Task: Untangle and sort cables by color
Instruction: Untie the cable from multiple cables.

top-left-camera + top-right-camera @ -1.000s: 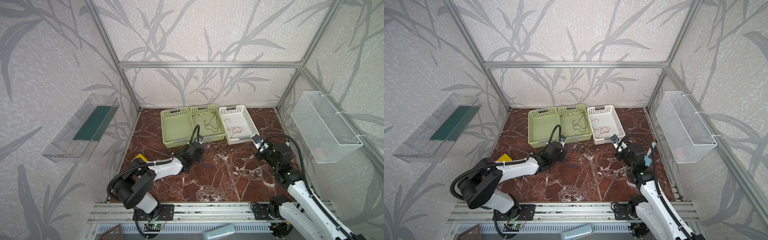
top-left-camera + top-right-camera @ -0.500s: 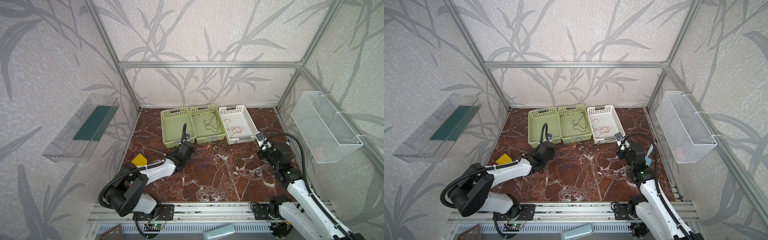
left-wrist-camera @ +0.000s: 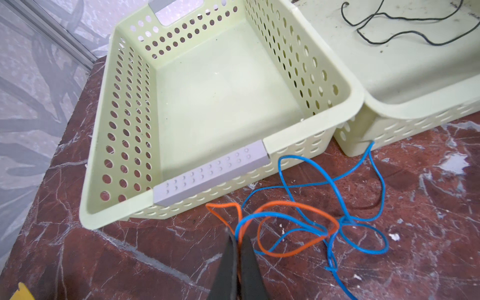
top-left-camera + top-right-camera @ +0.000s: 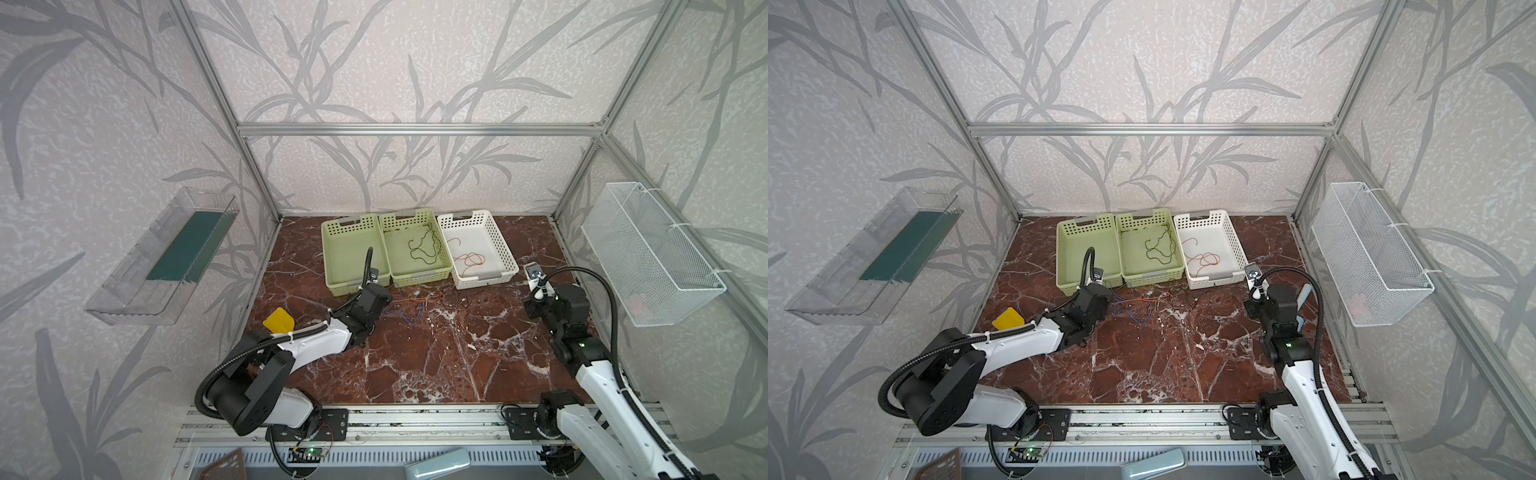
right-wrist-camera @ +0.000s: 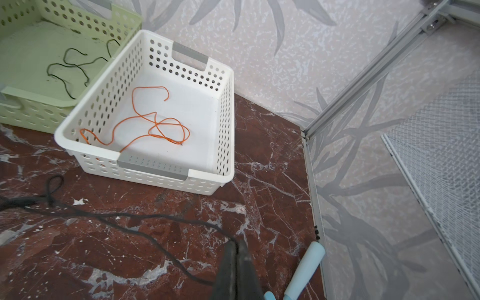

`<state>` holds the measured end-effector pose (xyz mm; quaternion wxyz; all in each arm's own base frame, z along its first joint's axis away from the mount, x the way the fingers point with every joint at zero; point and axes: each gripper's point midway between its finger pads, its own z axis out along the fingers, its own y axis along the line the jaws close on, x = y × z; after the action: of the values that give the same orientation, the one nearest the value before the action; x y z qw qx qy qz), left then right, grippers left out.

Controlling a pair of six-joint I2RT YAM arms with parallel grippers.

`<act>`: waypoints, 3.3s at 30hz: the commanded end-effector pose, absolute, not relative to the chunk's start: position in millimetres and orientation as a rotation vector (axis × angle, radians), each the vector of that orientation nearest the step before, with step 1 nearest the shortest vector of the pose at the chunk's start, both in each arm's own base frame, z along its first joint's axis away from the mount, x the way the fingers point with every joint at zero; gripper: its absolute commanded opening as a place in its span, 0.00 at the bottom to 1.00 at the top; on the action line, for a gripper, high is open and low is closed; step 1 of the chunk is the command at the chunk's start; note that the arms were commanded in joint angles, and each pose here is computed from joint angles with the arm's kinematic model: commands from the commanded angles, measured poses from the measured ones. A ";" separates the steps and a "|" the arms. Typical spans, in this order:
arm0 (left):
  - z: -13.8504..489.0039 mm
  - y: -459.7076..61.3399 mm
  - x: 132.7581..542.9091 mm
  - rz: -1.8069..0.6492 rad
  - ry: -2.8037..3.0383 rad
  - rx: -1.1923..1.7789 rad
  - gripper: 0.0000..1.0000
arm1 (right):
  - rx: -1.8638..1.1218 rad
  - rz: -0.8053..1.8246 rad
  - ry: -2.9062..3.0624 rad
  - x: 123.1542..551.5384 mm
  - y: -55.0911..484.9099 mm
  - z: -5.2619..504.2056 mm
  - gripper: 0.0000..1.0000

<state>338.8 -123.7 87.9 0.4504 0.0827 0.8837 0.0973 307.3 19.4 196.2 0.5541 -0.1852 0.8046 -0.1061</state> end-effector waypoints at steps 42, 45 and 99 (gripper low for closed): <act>148.1 -417.7 299.2 -0.860 1.647 1.231 0.44 | -1.065 0.411 1.479 257.8 165.6 237.7 0.00; 151.8 -419.6 298.9 -0.863 1.640 1.228 0.17 | -1.043 0.382 1.505 263.1 161.4 233.9 0.00; 240.3 -329.0 298.6 -0.927 1.664 0.906 0.00 | -0.490 0.228 1.791 312.9 114.2 191.5 0.00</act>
<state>307.6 -337.1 249.2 0.5158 0.3624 0.6759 -0.3818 307.9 141.5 204.2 0.6161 -0.2435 0.7346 0.1467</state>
